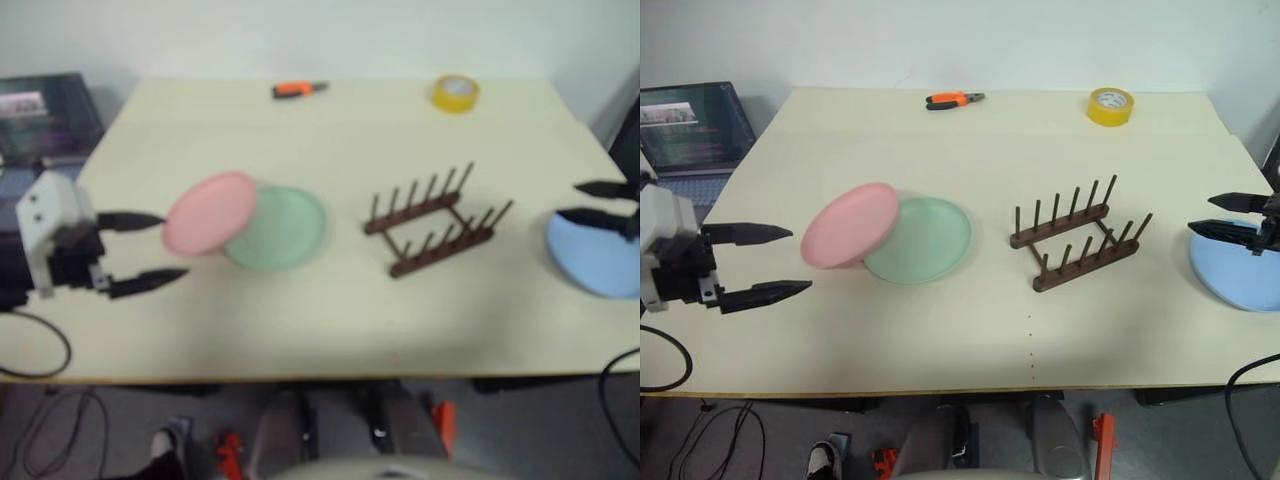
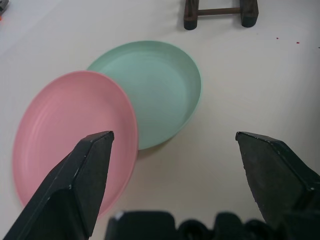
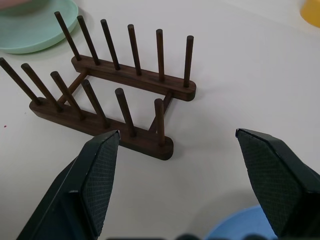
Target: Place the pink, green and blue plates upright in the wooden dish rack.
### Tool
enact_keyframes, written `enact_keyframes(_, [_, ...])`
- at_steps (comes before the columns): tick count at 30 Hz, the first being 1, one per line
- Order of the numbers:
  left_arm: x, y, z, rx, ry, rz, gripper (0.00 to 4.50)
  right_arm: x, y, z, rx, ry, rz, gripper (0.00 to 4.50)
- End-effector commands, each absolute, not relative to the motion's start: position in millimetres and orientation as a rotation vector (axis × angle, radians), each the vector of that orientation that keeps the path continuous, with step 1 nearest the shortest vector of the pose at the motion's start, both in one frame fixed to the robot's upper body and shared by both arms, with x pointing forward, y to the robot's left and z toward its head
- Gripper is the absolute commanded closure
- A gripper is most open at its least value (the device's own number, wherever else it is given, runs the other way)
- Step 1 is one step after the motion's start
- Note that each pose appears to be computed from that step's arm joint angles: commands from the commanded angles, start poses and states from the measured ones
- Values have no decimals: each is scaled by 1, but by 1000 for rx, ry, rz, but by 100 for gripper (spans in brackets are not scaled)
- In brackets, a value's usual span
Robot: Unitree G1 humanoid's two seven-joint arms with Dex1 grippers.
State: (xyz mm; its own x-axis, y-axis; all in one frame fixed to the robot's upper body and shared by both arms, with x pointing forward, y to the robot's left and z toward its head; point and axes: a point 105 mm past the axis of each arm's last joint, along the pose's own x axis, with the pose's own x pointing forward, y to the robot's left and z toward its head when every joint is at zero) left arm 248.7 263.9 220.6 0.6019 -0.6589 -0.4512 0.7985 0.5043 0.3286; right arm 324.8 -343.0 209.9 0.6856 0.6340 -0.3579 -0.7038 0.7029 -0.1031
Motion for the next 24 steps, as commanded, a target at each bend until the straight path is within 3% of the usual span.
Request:
enact_keyframes(1, [247, 257, 231, 574, 241, -916, 18, 322, -342, 225, -288, 284, 772, 47])
enact_keyframes(7, [244, 249, 236, 583, 224, -934, 18, 327, -339, 224, -288, 266, 773, 47])
enact_keyframes(15, [250, 209, 227, 559, 174, -1073, 18, 317, -350, 227, -288, 255, 741, 47])
enact_keyframes(24, [276, 152, 219, 547, 88, -1142, 18, 305, -358, 233, -287, 253, 698, 47])
